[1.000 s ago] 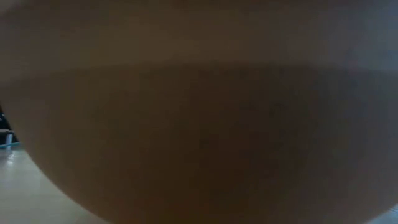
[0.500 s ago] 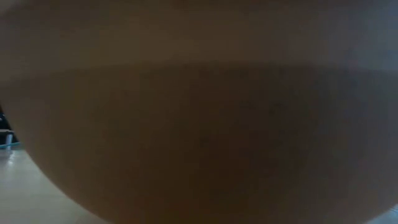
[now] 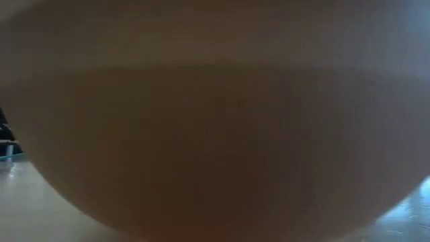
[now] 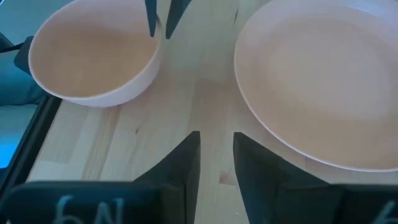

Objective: Set table place
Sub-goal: Put the light orange bowl on top of the light orange plate

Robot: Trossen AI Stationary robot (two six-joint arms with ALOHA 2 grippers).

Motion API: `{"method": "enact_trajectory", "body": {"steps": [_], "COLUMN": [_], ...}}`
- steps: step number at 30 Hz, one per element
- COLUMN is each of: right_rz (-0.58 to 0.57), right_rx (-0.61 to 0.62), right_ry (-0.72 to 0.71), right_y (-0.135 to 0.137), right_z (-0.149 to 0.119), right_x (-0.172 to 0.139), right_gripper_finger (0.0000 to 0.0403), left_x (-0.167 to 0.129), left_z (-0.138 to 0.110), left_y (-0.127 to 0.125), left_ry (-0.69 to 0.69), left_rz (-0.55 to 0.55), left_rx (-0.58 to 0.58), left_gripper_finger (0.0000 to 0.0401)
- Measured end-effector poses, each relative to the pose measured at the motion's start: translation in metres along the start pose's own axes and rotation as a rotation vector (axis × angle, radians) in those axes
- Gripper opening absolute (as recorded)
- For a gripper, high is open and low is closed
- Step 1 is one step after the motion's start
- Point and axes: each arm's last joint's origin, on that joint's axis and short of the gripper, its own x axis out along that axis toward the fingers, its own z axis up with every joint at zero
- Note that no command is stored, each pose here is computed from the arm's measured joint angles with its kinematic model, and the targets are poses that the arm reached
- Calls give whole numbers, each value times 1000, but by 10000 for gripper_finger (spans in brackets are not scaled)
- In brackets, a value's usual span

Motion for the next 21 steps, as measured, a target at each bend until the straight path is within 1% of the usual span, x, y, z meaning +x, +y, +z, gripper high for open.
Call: {"method": "enact_trajectory", "body": {"steps": [3,5,14,21], "right_rz": [0,0,1,2], "right_rx": [0,0,-3,0], "right_ry": [0,0,0,2], "right_y": [0,0,0,0], "right_z": [0,0,0,0], "right_x": [0,0,0,0], "right_gripper_finger": [97,97,97,97], "left_x": [0,0,0,-7], "left_z": [0,0,3,19], "left_y": [0,1,3,14], "left_ry": [-1,5,-17,-23], "left_rz": [2,7,19,26], "left_rx": [-2,-2,6,31], "left_gripper_finger": [26,9,6,6]}}
